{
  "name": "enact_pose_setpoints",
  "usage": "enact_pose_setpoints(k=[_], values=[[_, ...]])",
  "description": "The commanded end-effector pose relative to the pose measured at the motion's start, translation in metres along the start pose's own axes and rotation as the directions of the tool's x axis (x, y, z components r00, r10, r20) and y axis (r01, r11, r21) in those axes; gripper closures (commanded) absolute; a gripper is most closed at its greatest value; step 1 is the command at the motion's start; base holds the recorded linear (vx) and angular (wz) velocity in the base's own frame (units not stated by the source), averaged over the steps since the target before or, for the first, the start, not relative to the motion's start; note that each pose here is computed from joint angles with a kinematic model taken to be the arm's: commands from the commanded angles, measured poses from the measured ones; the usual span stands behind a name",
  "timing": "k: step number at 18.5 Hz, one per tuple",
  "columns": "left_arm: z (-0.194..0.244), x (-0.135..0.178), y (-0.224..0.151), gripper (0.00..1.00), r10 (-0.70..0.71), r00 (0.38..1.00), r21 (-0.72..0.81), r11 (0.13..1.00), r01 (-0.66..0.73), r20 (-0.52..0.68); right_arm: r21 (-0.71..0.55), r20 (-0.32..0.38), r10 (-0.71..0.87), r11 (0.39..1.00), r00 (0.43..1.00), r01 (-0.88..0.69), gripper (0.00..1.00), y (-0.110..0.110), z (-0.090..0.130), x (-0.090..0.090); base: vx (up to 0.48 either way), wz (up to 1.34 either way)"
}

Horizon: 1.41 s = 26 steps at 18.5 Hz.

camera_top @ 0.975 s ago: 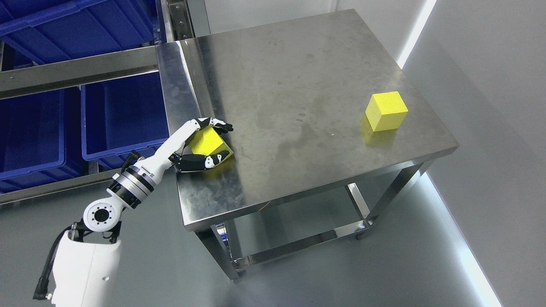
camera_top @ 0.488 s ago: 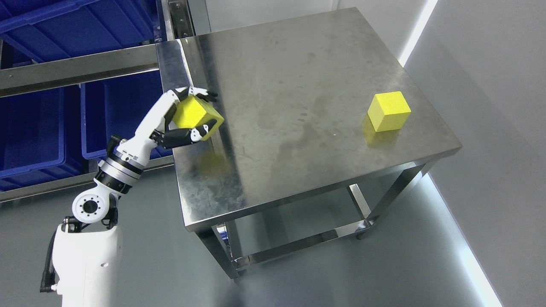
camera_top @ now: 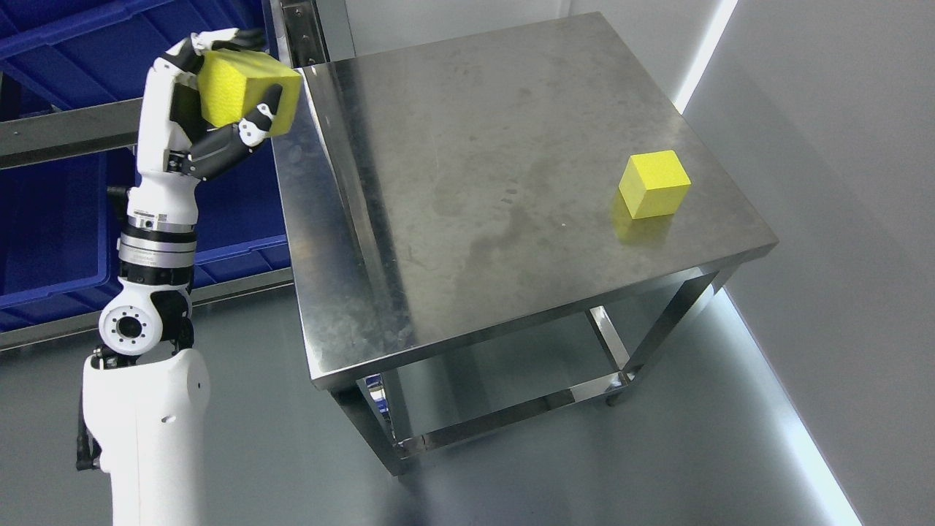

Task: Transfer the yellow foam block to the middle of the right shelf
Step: 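Lift the yellow cube up off the table with the left hand, then hold the cube raised in the left hand while turning toward the shelving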

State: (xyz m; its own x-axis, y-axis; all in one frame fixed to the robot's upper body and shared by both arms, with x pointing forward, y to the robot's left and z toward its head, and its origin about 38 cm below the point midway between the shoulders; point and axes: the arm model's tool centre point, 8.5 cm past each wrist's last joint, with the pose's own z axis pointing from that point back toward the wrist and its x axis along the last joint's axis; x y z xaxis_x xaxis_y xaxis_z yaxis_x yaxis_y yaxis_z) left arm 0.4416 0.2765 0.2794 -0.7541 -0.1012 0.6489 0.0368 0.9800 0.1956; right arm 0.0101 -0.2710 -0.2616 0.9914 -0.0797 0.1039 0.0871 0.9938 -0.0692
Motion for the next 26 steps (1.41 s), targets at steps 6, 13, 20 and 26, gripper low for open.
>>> enact_pose_setpoints(k=[6, 13, 20, 26], values=[[0.026, -0.001, 0.042, 0.77, -0.017, 1.0, 0.243, 0.97, 0.015, 0.004, -0.016, 0.02, 0.002, 1.0, 1.0, -0.002, 0.0, -0.011, -0.001, 0.008, -0.035, -0.02], [0.027, 0.002, 0.049, 0.77, -0.029, 1.0, 0.266, 0.964, 0.024, 0.012, -0.016, 0.022, 0.002, 1.0, 1.0, -0.002, 0.0, -0.011, -0.001, 0.009, -0.018, 0.22], [0.025, 0.006, 0.048, 0.77, -0.032, 0.999, 0.261, 0.965, 0.025, 0.025, -0.016, 0.02, 0.002, 1.0, 1.0, -0.002, 0.0, -0.011, -0.001, 0.008, -0.055, 0.39], [0.023, 0.007, 0.048, 0.78, -0.033, 0.999, 0.261, 0.965, 0.024, 0.03, -0.016, 0.022, 0.002, 1.0, 1.0, -0.002, 0.0, -0.011, -0.001, 0.009, -0.097, 0.81]])
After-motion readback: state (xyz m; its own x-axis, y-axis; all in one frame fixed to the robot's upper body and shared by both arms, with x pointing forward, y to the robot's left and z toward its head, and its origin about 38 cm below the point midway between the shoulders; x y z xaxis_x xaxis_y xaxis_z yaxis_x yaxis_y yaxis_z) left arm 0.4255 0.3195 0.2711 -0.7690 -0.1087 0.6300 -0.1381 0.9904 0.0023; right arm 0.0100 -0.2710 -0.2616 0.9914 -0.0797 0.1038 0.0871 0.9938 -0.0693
